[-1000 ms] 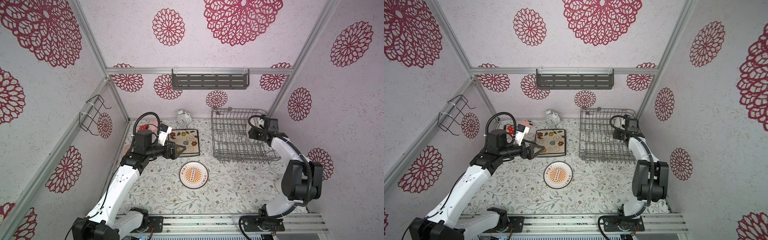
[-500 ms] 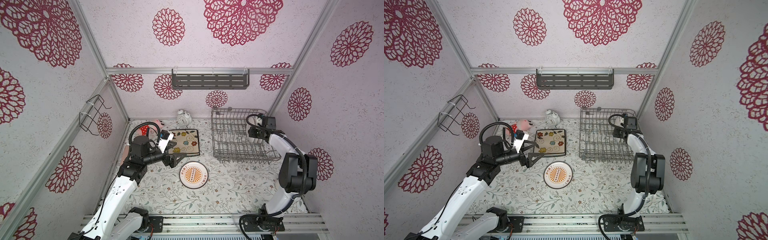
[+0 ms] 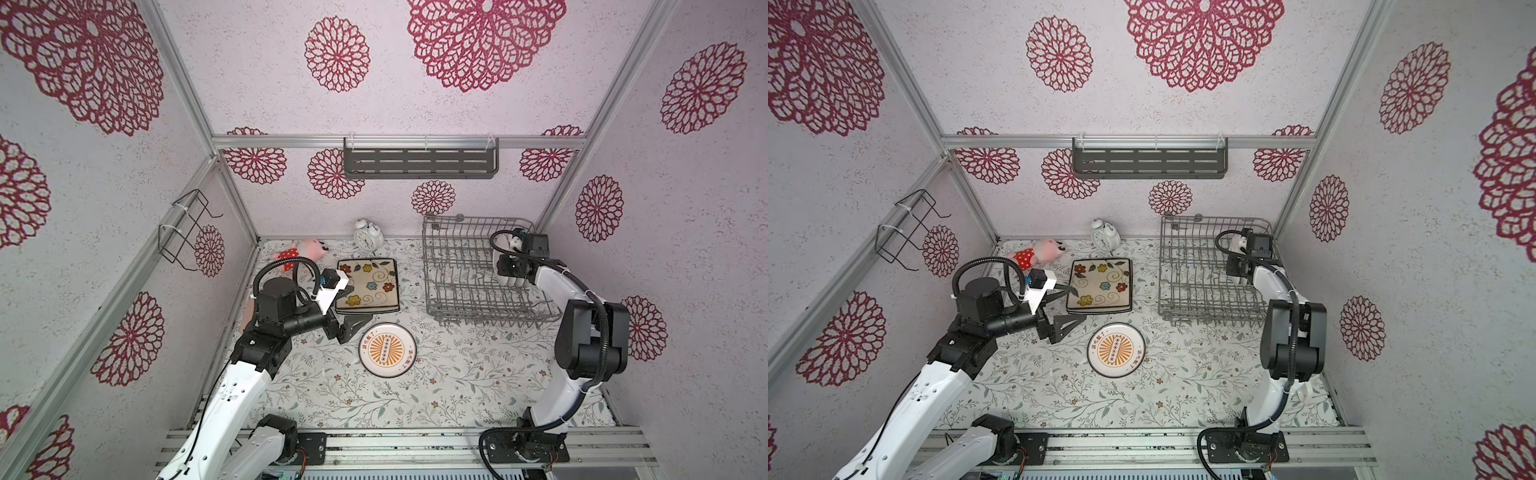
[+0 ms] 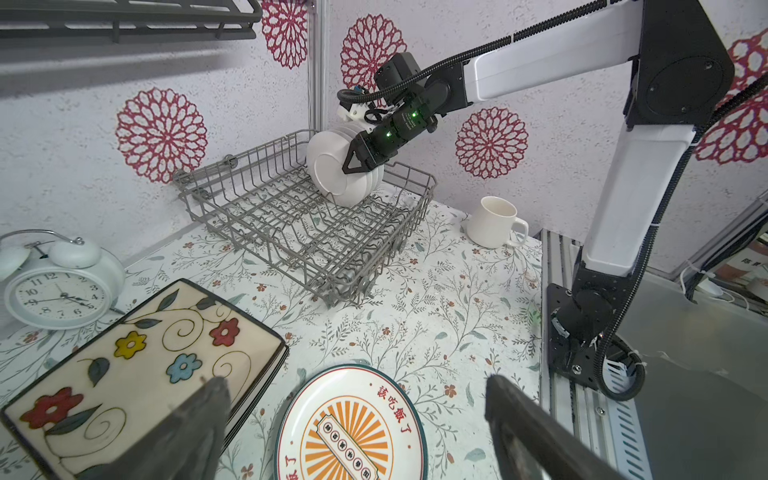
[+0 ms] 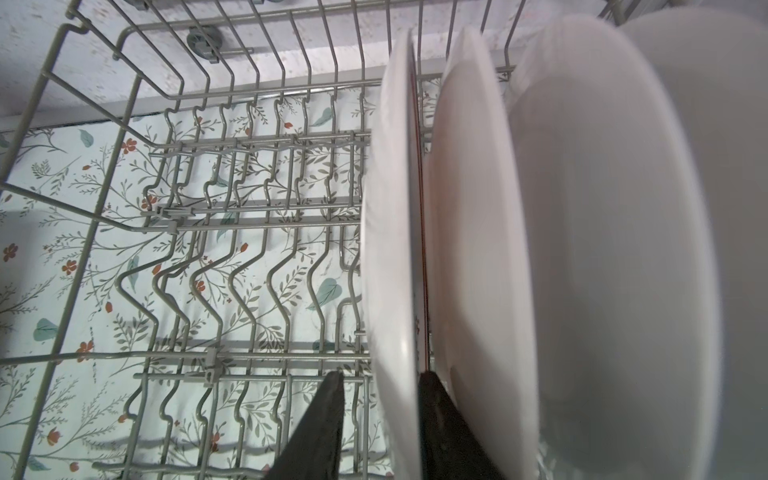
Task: Unload the plates from the dish rack
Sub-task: 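Lower the right gripper and grasp the next white plate's rim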
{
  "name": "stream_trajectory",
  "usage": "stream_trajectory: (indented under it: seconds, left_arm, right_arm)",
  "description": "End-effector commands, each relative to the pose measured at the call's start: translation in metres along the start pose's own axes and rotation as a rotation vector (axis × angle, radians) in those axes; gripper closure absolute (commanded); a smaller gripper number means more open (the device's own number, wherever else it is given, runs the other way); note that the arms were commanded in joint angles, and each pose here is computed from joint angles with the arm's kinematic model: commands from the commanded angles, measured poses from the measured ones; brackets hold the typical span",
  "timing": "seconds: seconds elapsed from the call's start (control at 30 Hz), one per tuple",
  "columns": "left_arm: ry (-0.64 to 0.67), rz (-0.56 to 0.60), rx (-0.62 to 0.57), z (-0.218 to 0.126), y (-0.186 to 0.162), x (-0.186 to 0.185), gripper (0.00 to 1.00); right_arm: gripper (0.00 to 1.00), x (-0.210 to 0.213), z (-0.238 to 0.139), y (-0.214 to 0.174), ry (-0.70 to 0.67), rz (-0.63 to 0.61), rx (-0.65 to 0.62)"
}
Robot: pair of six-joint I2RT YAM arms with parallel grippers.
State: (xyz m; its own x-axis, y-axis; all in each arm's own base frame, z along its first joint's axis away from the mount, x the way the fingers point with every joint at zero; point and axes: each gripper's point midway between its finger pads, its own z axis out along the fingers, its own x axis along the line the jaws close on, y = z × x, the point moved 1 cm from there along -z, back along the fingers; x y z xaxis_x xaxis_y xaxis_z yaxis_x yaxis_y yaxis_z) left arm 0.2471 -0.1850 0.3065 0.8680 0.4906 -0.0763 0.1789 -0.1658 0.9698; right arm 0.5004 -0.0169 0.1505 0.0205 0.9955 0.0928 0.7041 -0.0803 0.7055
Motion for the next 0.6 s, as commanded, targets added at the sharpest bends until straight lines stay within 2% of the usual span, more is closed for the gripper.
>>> stream_trajectory:
  seconds: [0.0, 0.57]
  left_arm:
    - [-0.023, 0.047, 0.004, 0.0, -0.002, -0.006, 0.03]
    - [0.004, 0.063, 0.003, 0.001, -0.008, -0.001, 0.03]
  right_arm:
    - [0.69, -0.005, -0.001, 0.013, -0.021, -0.019, -0.047]
    - [0.91, 0.003, -0.007, 0.024, 0.02, -0.037, -0.059]
